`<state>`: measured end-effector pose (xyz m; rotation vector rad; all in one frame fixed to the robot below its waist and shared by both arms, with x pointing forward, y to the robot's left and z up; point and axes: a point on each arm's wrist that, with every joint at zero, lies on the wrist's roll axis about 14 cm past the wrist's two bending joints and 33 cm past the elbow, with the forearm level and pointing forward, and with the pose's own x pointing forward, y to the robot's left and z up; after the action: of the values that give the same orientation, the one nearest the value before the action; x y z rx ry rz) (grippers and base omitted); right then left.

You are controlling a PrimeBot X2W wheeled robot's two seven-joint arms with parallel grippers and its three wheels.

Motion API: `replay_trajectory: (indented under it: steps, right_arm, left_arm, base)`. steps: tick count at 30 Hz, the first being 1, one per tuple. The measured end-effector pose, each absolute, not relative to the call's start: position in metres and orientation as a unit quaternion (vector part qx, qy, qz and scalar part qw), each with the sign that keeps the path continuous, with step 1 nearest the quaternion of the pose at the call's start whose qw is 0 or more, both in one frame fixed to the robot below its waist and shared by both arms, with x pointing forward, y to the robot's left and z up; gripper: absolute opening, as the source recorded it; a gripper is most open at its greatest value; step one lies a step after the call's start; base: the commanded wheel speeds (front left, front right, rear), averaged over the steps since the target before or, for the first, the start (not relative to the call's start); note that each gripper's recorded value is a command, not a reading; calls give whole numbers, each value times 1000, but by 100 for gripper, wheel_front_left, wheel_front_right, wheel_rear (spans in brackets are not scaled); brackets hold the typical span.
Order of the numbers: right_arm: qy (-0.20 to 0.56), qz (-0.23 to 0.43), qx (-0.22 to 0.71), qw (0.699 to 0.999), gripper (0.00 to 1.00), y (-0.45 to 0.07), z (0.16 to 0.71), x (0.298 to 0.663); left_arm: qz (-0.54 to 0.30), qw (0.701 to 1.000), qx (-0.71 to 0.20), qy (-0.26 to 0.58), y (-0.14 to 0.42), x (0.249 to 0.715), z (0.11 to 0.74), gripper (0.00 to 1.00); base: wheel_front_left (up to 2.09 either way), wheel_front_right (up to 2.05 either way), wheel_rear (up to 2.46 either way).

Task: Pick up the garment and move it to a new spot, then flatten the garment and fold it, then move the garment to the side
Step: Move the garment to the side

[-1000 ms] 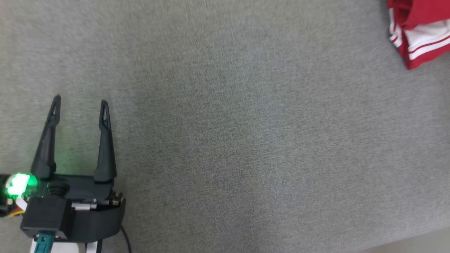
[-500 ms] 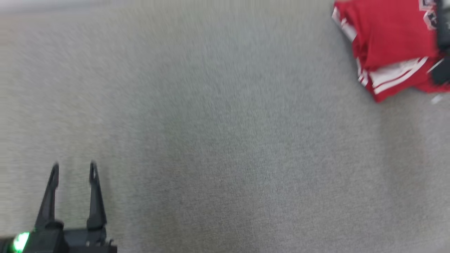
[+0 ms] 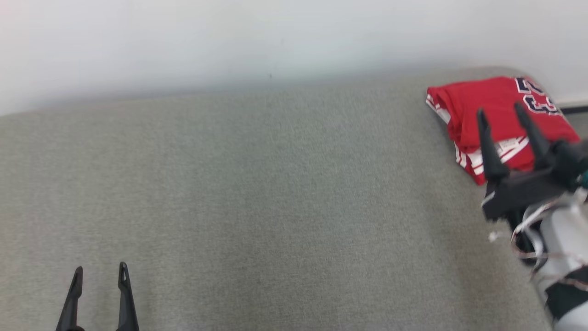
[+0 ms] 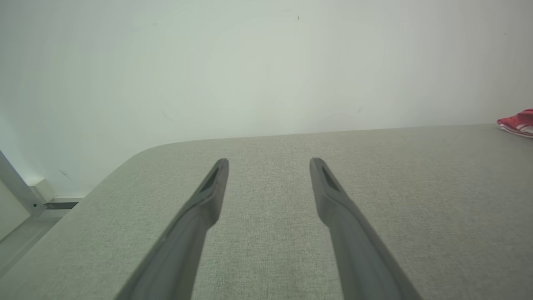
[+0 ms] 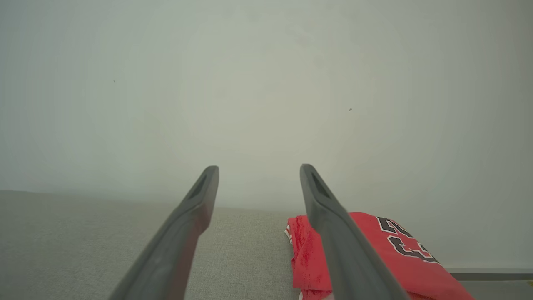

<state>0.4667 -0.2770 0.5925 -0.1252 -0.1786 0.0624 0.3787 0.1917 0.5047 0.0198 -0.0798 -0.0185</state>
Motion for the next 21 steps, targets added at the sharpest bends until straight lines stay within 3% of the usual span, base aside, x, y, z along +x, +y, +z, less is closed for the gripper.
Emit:
replay_trajectory:
  steps: [21]
  right_arm:
    - [-56,28,61,996,100,-220,525,384]
  left_arm:
    - [18,998,3,-64,210,341,521,100]
  base:
    - [0,0,0]
